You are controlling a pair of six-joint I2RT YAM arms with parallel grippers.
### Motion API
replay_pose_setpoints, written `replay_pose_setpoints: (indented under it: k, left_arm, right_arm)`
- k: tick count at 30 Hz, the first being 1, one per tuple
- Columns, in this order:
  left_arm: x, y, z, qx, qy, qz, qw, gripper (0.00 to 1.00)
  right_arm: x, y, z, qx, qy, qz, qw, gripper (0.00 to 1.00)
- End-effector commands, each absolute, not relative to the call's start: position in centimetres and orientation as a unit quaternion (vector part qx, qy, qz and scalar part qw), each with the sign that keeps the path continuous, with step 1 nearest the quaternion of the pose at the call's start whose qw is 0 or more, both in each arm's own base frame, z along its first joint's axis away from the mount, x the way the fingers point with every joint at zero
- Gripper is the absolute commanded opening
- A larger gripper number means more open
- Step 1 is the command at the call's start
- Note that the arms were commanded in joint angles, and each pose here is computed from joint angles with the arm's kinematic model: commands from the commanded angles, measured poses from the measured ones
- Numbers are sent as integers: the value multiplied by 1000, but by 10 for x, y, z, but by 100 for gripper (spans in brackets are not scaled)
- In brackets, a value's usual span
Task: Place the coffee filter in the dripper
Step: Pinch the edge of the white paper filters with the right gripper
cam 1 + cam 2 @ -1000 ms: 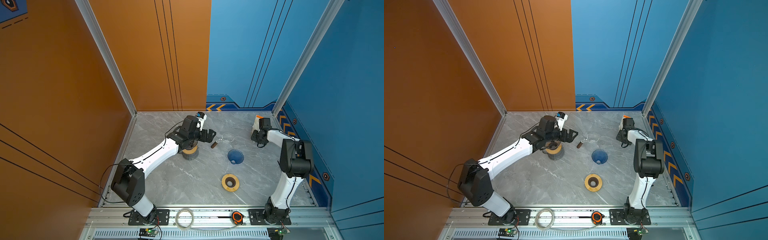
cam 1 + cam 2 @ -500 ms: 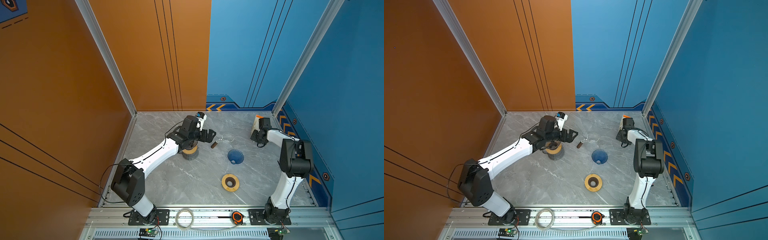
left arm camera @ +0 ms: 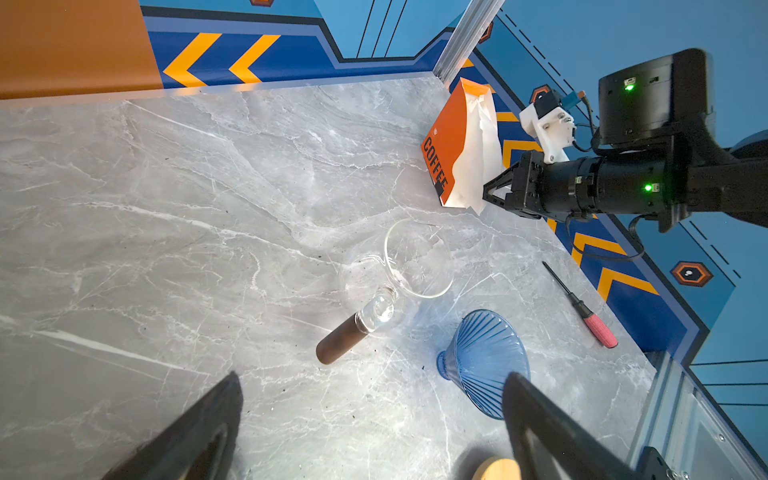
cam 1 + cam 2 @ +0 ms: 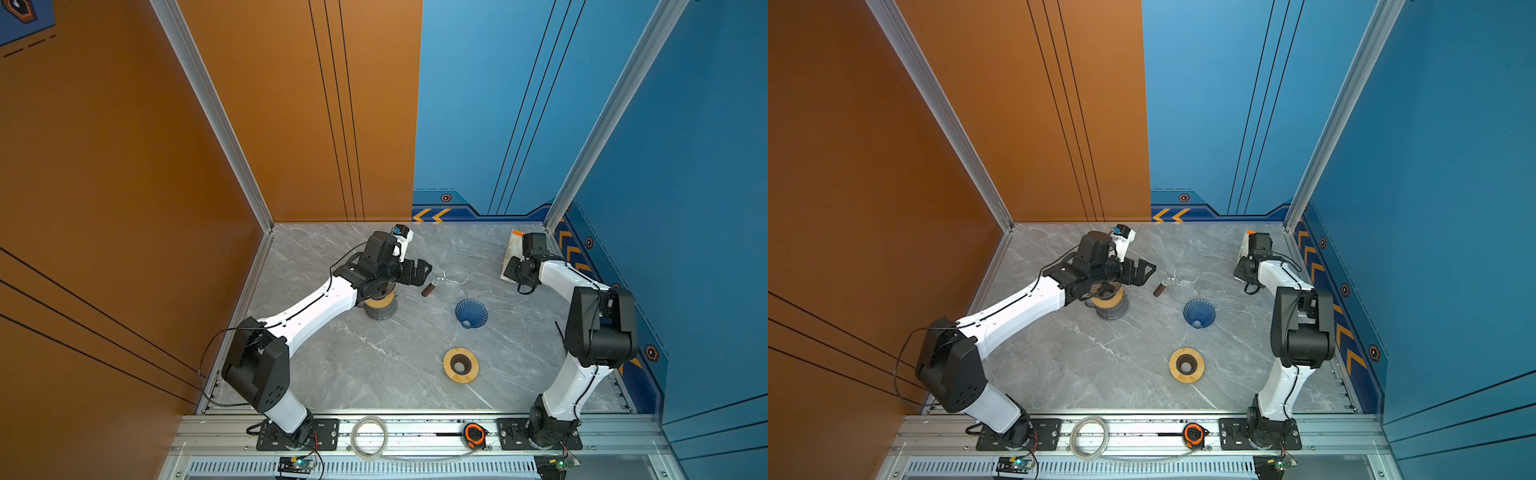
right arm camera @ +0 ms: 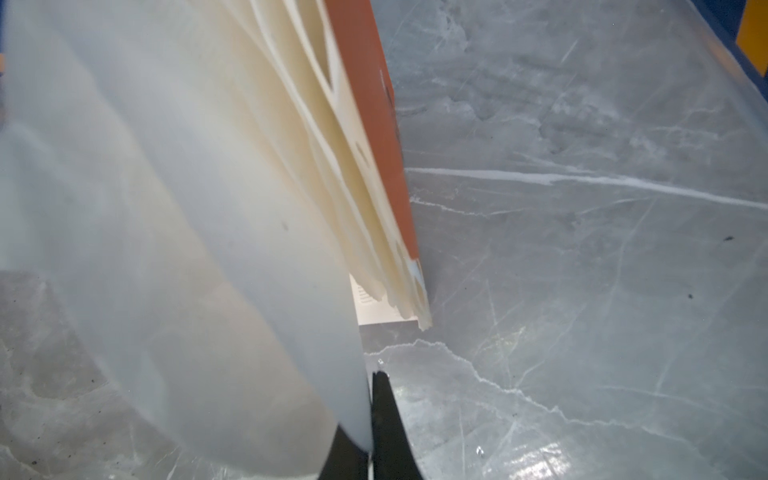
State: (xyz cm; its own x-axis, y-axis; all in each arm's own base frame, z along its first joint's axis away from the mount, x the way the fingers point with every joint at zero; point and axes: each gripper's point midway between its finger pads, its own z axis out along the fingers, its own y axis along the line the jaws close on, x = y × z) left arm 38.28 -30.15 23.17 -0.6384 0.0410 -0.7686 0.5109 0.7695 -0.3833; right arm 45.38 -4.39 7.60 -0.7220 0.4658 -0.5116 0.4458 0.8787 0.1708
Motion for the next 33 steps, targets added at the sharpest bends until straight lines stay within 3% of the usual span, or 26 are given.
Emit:
replay_pose_setpoints:
  k: [1,33]
  left_arm:
    - [385,-302,242,161,850,-308,395,98]
    - [382,-313,246,169,844,-321,394,98]
  right_arm:
    - [438,-38,81,247,931,20,267,0]
    - [401,-23,146,209,936,51,277,0]
